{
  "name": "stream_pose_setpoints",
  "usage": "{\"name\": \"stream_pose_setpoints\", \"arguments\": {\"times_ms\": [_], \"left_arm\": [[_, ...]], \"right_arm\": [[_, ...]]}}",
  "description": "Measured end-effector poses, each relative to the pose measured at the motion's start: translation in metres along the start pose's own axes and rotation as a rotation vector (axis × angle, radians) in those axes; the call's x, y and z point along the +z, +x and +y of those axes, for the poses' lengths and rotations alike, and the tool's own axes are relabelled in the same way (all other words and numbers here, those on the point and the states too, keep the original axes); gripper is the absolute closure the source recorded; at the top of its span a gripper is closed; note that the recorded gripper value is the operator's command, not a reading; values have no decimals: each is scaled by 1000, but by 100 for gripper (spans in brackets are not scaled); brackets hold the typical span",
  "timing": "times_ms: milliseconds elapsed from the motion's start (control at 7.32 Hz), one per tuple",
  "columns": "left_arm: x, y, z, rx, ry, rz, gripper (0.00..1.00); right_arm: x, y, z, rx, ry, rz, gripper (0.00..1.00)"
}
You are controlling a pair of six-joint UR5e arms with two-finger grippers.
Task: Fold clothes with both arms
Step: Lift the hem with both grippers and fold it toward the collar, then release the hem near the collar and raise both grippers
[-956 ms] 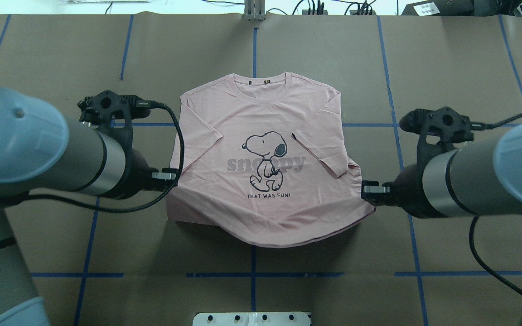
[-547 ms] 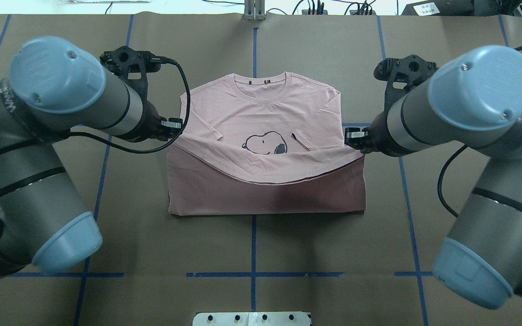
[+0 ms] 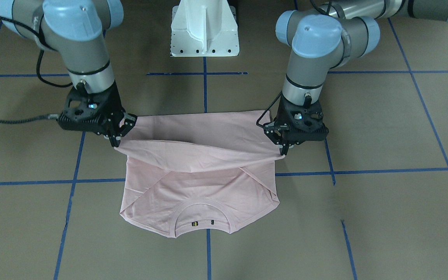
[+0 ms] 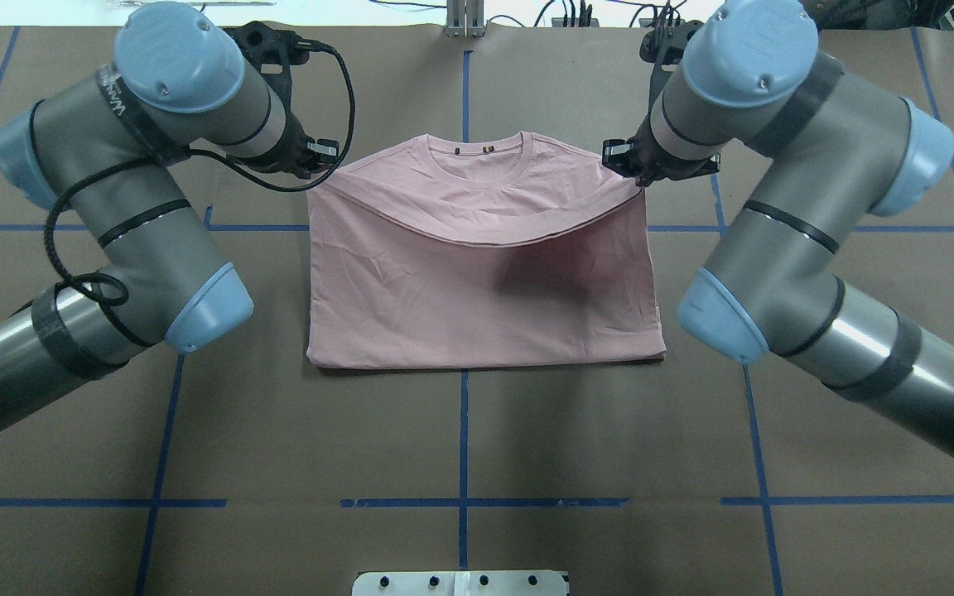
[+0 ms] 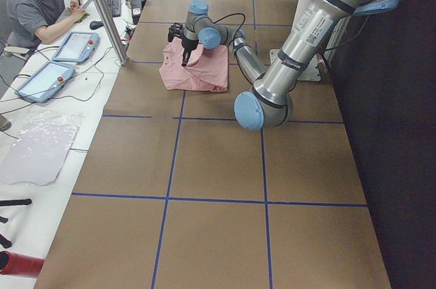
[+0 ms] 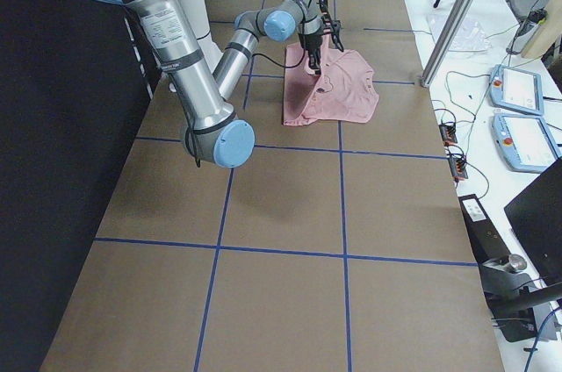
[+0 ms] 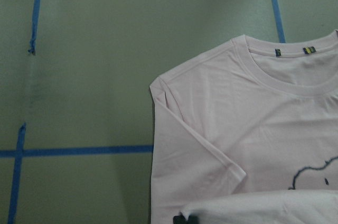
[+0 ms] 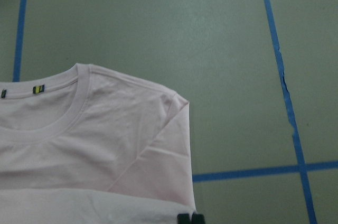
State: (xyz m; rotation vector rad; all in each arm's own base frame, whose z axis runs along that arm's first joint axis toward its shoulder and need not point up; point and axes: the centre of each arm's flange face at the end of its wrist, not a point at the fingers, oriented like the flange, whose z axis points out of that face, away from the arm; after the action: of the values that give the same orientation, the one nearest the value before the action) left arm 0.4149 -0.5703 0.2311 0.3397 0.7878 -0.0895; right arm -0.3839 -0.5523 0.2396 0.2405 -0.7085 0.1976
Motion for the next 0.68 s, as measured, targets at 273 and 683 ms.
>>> {"name": "stream_pose_setpoints", "arguments": {"times_ms": [273,683], "left_arm": [[65,-22,-46,18,31,-24,0],[98,-42,-66,78,74,-35,0]], "right_arm": [[79,11,-69,-22,5,30,0],[123,25,-100,-33,19,35,0]]}}
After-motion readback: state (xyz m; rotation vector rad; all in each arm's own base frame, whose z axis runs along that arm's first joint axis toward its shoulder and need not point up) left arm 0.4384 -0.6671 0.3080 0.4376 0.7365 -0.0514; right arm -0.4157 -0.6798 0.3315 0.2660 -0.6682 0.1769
